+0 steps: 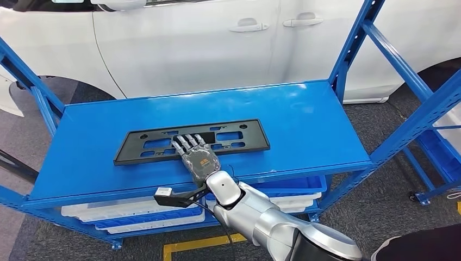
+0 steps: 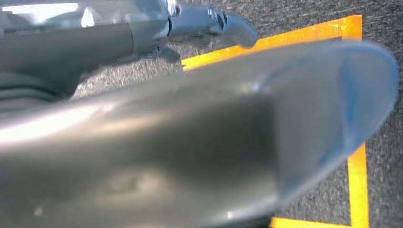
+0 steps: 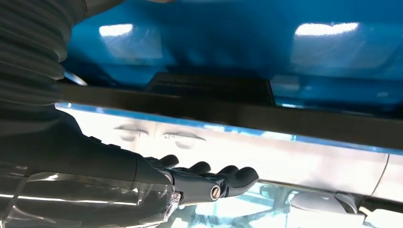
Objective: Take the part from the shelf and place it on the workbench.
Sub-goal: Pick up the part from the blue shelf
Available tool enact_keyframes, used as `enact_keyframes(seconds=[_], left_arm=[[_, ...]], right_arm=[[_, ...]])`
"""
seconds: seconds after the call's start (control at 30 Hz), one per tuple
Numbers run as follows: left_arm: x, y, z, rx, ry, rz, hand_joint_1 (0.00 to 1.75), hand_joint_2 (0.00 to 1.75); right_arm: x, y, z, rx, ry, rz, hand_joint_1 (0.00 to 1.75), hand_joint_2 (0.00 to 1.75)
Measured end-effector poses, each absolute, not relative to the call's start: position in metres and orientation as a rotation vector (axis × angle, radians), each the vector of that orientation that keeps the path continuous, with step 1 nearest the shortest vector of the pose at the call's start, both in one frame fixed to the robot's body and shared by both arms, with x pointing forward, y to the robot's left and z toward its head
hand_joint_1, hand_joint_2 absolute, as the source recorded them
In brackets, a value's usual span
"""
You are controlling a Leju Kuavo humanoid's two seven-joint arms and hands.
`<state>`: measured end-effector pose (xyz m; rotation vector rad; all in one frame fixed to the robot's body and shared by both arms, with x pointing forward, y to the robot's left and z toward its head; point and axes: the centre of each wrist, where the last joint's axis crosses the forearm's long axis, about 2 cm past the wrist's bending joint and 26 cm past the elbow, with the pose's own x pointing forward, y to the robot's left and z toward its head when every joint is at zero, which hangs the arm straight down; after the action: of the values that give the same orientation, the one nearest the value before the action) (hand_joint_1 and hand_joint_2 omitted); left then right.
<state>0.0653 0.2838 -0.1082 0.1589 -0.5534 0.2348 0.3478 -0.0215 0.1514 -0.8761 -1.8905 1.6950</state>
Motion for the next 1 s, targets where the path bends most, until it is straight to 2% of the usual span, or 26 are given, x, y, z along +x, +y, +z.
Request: enact_keyframes(seconds=[1.0], left_arm=[[0.0669,0.2841,-0.108,0.159,-0.558,0.234,0.0,0.0]], right_arm=[[0.3467,-0.0185,0.1527,-0.863,-1.9,1.67,0.0,1.75]])
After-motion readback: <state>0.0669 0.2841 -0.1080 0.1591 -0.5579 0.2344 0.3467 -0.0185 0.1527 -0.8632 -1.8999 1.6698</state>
